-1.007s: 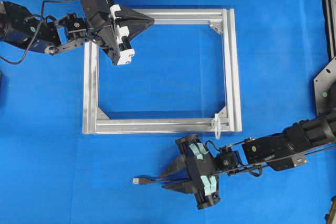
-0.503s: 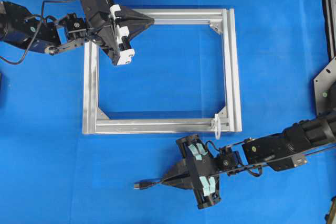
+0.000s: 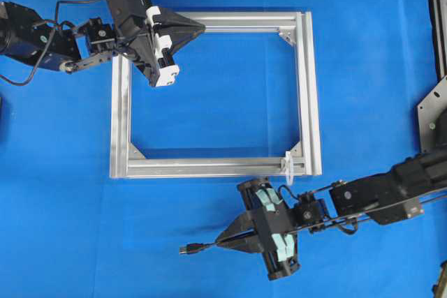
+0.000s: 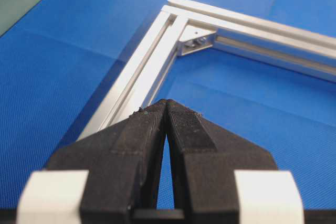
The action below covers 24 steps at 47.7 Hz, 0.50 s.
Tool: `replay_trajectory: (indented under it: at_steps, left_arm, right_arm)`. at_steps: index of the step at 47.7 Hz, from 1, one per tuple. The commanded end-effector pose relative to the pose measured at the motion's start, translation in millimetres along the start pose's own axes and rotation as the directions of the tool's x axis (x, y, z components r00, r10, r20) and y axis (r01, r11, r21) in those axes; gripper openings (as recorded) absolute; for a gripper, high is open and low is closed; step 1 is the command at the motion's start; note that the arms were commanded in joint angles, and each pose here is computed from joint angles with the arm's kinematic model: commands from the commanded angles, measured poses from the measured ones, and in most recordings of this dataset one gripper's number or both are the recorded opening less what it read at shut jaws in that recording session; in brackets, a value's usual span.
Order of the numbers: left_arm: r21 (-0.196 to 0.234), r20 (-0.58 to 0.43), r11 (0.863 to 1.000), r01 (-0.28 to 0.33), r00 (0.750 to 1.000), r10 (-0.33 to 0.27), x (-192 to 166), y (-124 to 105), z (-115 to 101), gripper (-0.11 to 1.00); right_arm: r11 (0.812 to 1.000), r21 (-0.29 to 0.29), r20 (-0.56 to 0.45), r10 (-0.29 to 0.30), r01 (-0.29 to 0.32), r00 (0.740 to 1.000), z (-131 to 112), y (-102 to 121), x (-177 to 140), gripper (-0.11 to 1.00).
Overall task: Insert the wire through the string loop located on the right side.
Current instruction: 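Lower the right gripper and grasp the USB cable just behind the plug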
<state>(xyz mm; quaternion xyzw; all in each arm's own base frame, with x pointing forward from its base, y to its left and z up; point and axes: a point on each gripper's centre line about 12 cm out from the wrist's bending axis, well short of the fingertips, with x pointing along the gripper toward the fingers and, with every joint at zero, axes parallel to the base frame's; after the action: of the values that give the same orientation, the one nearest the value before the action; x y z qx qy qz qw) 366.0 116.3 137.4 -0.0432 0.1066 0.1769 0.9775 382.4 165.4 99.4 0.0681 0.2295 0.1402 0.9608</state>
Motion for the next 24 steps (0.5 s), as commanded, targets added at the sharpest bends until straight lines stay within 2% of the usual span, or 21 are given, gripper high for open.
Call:
replay_trajectory:
  at_steps: [1,10,24]
  left_arm:
    - [-0.003,0.051,1.000,0.002,0.999,-0.002,-1.1,0.0,17.3,0.00]
    - [-0.002,0.049,1.000,0.003,0.999,-0.003,-1.4,-0.6,16.7,0.00]
    - [-0.002,0.046,1.000,0.003,0.999,-0.003,-2.0,-0.5,15.7,0.00]
  right_arm:
    - [1.000,-0.010,0.052,0.019,-0.018,0.998,25.6,6.9,-10.9,-0.03]
    - [0.999,-0.041,0.059,0.026,-0.023,0.998,37.2,9.8,-18.5,-0.03]
    - [0.999,-0.039,0.057,0.025,-0.023,0.998,37.0,9.7,-18.5,-0.03]
